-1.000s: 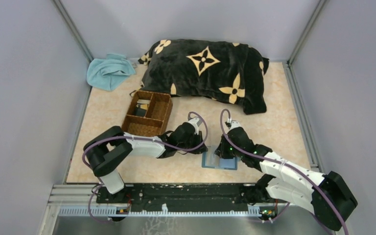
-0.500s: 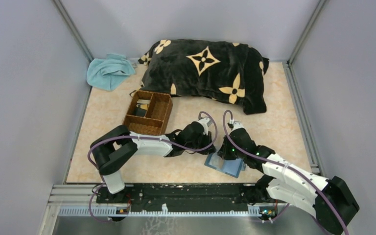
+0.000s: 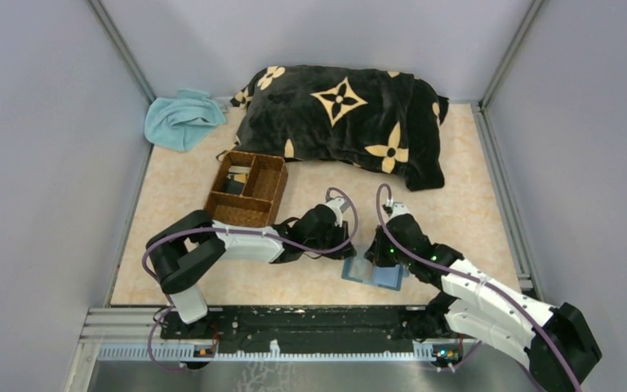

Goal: Take the credit cards out of the card holder
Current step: Remove the credit card from the card holder.

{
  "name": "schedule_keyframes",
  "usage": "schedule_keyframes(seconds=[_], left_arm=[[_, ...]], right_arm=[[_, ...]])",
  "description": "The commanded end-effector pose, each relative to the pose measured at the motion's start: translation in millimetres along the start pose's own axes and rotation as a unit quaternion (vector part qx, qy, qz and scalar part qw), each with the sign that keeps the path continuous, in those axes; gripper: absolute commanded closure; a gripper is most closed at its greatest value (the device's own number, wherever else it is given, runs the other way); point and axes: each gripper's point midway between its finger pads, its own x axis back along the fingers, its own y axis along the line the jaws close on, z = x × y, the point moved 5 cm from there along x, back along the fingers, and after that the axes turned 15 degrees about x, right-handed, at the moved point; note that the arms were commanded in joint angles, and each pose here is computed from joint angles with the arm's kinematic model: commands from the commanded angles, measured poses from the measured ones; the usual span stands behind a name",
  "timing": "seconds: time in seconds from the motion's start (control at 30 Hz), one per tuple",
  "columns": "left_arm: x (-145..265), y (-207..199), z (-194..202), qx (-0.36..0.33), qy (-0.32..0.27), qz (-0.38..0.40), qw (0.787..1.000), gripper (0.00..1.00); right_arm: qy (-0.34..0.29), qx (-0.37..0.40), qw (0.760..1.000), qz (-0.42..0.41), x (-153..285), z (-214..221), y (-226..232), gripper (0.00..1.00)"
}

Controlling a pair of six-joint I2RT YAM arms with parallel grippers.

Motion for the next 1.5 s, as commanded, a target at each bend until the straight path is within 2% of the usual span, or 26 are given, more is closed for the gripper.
schedule_keyframes(seconds=[0.0, 0.5, 1.0, 1.27, 1.4, 1.47], left_arm=[[14.4, -1.5, -8.2, 0.009, -0.017, 0.004, 1.0, 0.78], [39.2, 12.8, -20.1, 0.024, -0.044, -0.004, 0.999, 0.77], [7.8, -8.7, 10.8, 0.023, 0.034, 0.043, 0.998, 0.78], [6.7, -24.3, 10.7, 0.018, 0.032, 0.063, 0.997, 0.78], [4.8, -27.4, 7.4, 0.014, 0.03, 0.063, 0.997, 0.78], [2.6, -29.8, 6.8, 0.013, 0.033, 0.066, 0.997, 0.78]], right_arm=[[-0.044, 0.008, 0.999, -0.015, 0.7, -30.8, 9.5, 1.0], [-0.057, 0.015, 0.998, -0.036, -0.3, -49.1, 20.9, 1.0], [-0.047, 0.011, 0.998, -0.033, -5.0, -39.9, 17.1, 1.0], [-0.041, 0.011, 0.999, -0.03, -5.9, -35.4, 14.9, 1.0], [-0.045, 0.009, 0.999, -0.014, -1.5, -36.2, 11.1, 0.62], [-0.053, 0.007, 0.999, 0.001, 3.4, -37.4, 7.3, 0.46]])
